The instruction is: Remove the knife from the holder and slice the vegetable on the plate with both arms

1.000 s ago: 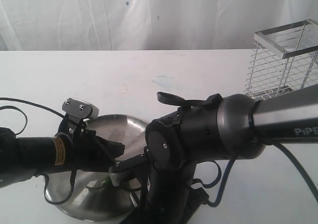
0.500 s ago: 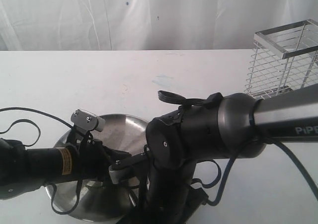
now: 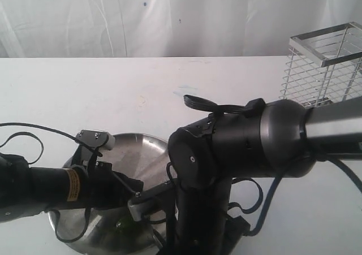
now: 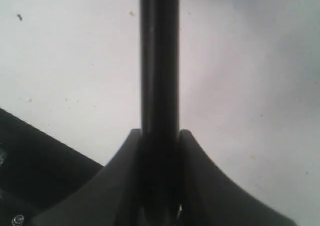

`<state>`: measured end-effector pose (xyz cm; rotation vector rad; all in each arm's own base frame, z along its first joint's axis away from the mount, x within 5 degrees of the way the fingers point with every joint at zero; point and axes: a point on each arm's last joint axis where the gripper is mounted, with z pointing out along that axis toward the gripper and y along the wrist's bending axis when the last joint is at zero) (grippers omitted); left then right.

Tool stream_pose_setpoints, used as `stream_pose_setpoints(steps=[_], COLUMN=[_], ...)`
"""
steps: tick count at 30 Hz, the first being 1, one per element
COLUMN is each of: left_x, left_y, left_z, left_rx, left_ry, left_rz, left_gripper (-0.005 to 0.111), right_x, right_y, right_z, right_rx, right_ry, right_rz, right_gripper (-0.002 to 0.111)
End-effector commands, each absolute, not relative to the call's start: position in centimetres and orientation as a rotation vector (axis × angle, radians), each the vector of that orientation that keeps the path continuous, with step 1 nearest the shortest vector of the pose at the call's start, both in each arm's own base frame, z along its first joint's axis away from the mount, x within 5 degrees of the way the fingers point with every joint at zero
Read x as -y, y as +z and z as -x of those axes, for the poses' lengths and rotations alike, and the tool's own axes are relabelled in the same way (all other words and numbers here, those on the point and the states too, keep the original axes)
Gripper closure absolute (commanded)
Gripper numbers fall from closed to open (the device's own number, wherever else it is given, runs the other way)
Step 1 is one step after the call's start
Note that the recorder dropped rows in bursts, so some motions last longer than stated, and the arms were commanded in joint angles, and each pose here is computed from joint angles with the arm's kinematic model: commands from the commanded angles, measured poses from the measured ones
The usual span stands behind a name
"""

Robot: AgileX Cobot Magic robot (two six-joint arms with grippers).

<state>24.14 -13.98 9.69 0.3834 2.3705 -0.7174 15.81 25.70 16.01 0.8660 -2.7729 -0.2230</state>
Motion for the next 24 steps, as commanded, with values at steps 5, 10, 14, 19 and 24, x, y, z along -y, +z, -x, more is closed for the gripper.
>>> stream_pose_setpoints(steps=[5, 10, 14, 19, 24], left_x=[12.3, 12.3, 11.8, 11.2, 11.2], left_y=[8.8, 13.9, 15.8, 14.8, 14.5], left_z=[-22.7, -22.9, -22.6, -21.5, -20.9], left_rx=[-2.539, -2.339, -2.292, -2.344, -2.336], left_ry=[-0.502, -0.519, -0.483, -0.469, -0.502], left_rz=[-0.464, -0.435, -0.426, -0.420, -0.431], left_gripper=[0.107, 0.107, 0.107, 0.107, 0.107], right_x=[-26.0, -26.1, -26.1, -26.3, -27.0], right_y=[16.1, 16.1, 16.1, 15.8, 14.5], right_z=[-16.7, -16.7, -16.8, -17.0, -17.6], right_rx=[2.880, 2.880, 2.884, 2.905, 2.936], right_ry=[-0.273, -0.276, -0.279, -0.284, -0.314], right_rz=[-0.894, -0.889, -0.890, -0.900, -0.872], right_gripper=[0.108, 0.108, 0.108, 0.108, 0.108])
